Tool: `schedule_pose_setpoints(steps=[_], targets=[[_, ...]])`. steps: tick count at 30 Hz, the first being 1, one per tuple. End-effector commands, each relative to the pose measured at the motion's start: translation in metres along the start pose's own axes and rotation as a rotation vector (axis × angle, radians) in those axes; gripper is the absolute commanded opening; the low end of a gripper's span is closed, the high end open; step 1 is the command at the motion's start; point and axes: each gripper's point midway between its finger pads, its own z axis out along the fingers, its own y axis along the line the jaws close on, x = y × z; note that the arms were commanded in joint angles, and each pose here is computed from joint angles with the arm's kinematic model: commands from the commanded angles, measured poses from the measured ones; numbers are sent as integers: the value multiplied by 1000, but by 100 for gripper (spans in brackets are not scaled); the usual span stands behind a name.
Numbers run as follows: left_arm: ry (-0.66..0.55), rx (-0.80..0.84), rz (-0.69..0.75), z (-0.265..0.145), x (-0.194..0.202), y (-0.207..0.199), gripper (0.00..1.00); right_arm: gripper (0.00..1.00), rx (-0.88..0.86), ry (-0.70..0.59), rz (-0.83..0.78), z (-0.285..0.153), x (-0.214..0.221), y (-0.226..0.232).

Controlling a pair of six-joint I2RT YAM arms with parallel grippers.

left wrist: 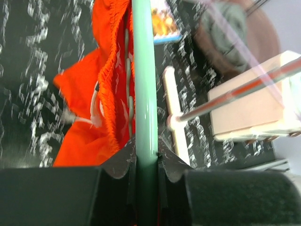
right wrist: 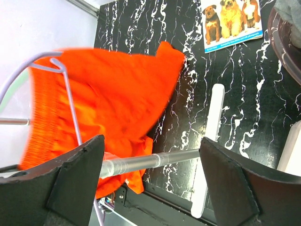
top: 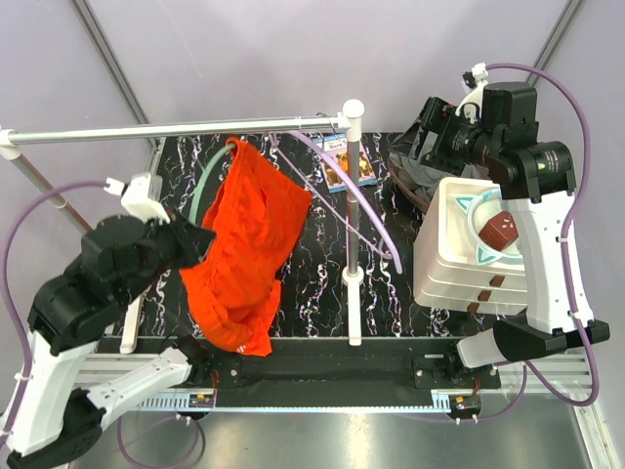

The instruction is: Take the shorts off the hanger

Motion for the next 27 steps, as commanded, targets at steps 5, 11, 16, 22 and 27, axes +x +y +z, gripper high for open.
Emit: schedule_pose_setpoints(steps=[5, 11, 16, 22, 27], targets=[[-45, 121, -167, 11, 27, -6, 0, 96, -44, 50, 18, 19, -2, 7], [11, 166, -300, 44, 51, -20, 0, 99, -62, 70, 21, 45, -21, 14], [14, 193, -354, 74, 52, -28, 0, 100, -61, 97, 26, 75, -30, 10], [65, 350, -472, 119, 43, -43, 0, 99, -50, 142, 51, 108, -28, -1], [132, 416, -484, 144, 42, -48, 0, 98, -25, 195, 61, 137, -19, -17]])
